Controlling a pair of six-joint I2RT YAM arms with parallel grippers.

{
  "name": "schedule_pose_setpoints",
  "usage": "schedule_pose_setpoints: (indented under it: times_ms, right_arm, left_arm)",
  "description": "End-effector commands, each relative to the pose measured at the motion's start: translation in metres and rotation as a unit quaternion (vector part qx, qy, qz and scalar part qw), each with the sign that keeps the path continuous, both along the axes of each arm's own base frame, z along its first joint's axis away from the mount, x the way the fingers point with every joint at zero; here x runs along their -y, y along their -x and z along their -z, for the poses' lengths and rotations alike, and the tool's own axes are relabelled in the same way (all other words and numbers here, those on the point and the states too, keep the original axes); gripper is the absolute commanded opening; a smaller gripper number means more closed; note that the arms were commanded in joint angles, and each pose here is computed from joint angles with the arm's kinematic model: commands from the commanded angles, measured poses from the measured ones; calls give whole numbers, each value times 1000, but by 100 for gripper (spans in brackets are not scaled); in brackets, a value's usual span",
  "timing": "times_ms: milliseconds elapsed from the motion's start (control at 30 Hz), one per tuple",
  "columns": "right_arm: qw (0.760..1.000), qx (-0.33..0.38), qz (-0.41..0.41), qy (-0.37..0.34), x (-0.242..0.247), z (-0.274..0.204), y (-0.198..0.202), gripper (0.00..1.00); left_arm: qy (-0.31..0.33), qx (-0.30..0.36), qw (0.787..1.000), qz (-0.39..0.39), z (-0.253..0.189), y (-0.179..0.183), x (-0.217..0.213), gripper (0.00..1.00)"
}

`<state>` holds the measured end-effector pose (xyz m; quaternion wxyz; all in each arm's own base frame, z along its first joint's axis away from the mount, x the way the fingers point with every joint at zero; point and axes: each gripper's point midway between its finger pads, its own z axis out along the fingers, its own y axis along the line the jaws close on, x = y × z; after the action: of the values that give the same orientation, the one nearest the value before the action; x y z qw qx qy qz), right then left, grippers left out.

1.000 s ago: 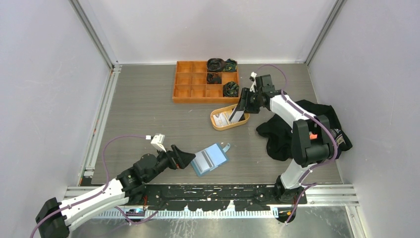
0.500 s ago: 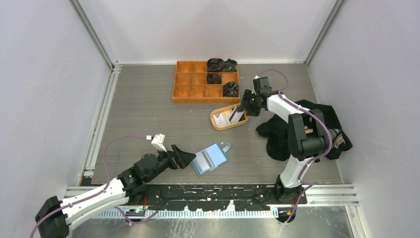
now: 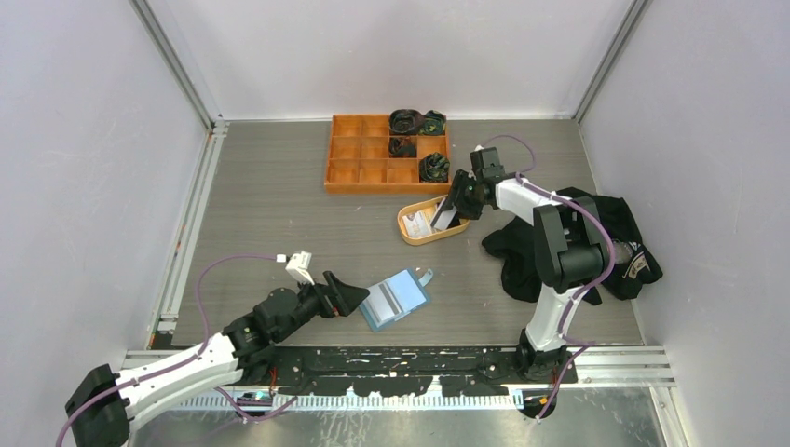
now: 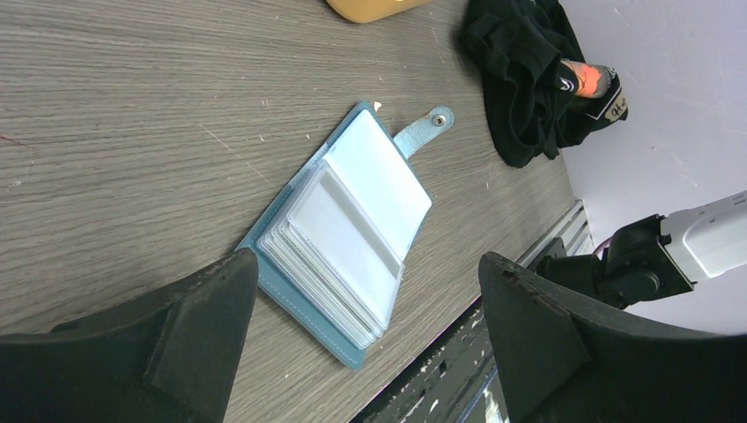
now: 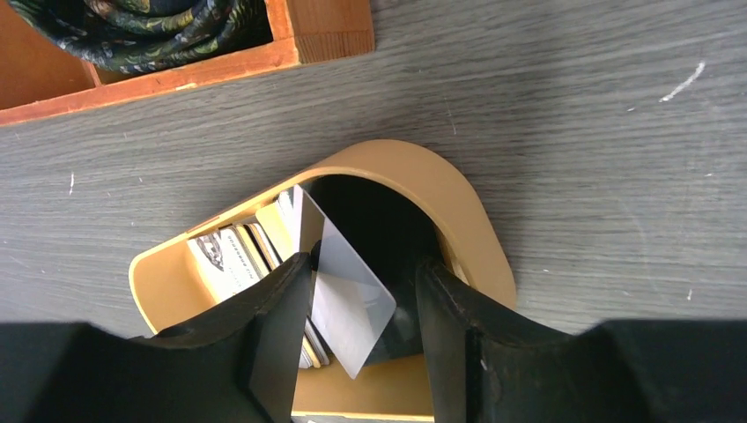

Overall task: Put the credit cards into the card holder
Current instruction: Pick up the credit card from the storage box.

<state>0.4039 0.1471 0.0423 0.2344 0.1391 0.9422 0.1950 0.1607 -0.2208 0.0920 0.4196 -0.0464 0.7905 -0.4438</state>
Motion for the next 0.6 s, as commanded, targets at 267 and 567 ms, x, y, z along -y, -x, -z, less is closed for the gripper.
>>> schedule_pose_setpoints:
  times_ms: [267, 567]
  right_arm:
    - [997, 52, -6, -53, -17, -22, -14, 40]
    - [996, 65, -18, -60, -19, -33, -14, 27]
  left_arm:
    - [30, 20, 999, 3, -19, -3, 7, 94]
    - [29, 20, 999, 4, -20, -3, 7, 94]
